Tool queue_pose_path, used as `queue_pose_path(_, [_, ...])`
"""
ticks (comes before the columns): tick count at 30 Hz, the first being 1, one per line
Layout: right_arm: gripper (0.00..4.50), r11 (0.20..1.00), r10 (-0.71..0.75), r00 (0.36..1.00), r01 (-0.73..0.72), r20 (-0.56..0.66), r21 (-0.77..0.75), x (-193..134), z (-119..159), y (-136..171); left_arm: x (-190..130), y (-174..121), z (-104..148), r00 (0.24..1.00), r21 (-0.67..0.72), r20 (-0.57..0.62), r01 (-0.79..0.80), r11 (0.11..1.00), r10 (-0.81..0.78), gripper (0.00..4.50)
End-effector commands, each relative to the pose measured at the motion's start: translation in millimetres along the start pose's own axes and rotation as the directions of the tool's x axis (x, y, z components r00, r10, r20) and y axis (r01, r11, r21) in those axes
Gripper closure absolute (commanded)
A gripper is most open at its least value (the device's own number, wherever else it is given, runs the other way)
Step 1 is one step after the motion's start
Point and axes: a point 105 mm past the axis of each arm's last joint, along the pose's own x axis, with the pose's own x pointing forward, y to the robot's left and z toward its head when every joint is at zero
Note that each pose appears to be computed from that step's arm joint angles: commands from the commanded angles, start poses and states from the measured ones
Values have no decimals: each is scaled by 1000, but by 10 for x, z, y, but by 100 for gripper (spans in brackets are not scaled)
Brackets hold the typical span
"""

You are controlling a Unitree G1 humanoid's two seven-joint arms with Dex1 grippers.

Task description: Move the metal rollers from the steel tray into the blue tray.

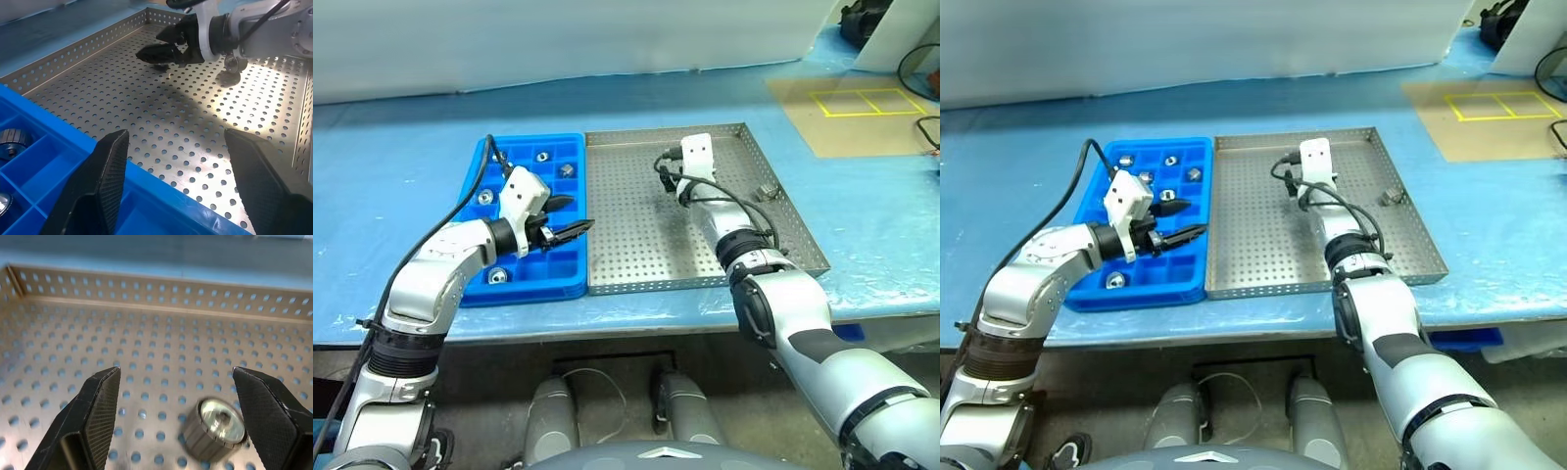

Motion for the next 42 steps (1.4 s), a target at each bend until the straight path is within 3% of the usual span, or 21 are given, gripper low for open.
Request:
queue_pose_path(1, [75,1000,10,992,-11,124,10,0,427,-62,-13,-37,119,999,32,37,3,999,-5,123])
queue_pose_path(8, [75,994,-101,979,106,178,-21,-221,608,-689,7,-57,97,999,26,37,13,1000,-14,123])
queue_pose_path(11, [75,989,-140,980,146,140,-35,-427,551,-956,14,-45,58,999,17,31,11,1000,-12,123])
queue_pose_path(17, [75,978,-155,986,162,62,-133,-846,406,-1196,81,-98,-25,999,-2,18,49,999,-49,123])
queue_pose_path(24, [75,992,-79,996,76,-28,-103,-1051,160,-1030,158,-90,-21,996,-2,17,83,997,-83,123])
queue_pose_path(28, [75,1000,-6,981,3,-196,-20,-1110,-268,-885,185,-82,-36,995,-1,10,96,995,-96,123])
queue_pose_path(31, [75,999,31,971,-38,-236,-24,-1144,-427,-753,209,-81,-49,995,-1,7,102,995,-102,123])
queue_pose_path(42, [75,997,74,970,-79,-233,-12,-1096,-458,-610,221,-69,-59,995,-8,7,103,995,-103,123])
